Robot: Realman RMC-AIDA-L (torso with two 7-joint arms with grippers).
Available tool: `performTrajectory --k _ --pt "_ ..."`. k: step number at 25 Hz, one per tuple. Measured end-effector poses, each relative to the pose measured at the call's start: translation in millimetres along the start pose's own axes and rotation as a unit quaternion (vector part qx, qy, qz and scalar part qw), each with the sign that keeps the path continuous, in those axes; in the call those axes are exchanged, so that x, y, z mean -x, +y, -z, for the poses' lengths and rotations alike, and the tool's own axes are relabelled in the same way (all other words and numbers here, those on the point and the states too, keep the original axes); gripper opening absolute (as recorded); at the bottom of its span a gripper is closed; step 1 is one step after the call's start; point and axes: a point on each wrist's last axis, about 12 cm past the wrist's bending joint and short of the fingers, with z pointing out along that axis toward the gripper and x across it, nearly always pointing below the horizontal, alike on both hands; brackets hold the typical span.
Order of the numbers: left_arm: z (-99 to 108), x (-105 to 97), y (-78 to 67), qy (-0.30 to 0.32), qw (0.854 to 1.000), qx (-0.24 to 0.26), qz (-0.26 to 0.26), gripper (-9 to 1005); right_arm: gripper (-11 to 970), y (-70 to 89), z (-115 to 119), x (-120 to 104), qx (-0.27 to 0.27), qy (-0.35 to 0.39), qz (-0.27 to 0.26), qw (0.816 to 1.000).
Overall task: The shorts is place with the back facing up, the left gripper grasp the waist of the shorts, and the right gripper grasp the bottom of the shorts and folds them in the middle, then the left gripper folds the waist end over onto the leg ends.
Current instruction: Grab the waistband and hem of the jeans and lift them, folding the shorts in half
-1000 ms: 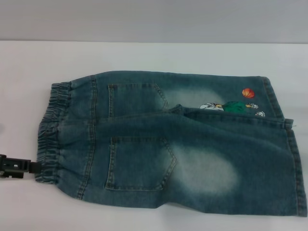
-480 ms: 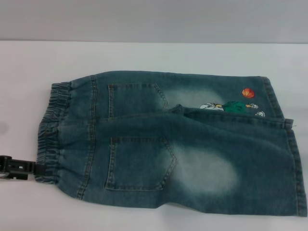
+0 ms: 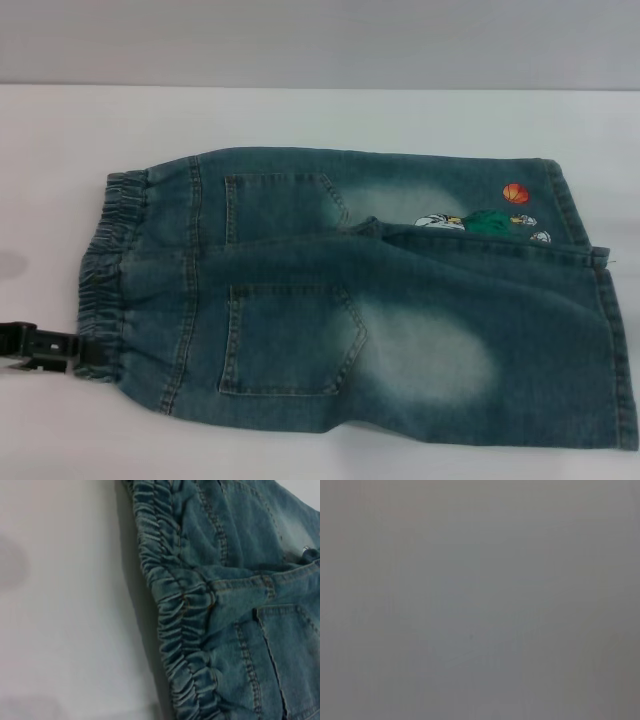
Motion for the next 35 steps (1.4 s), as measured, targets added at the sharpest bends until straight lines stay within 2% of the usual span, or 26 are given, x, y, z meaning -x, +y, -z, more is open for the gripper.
performTrajectory --k 15,35 --pt "-6 7 -3.4 0.002 1.0 -0.001 -0.004 724 553 -0.6 -2 1 0.0 -0.001 0.001 1.0" --pt "0 10 0.3 -0.005 1.0 0.011 0.0 714 551 -0.2 -5 0 0.0 0.007 0.001 1.0"
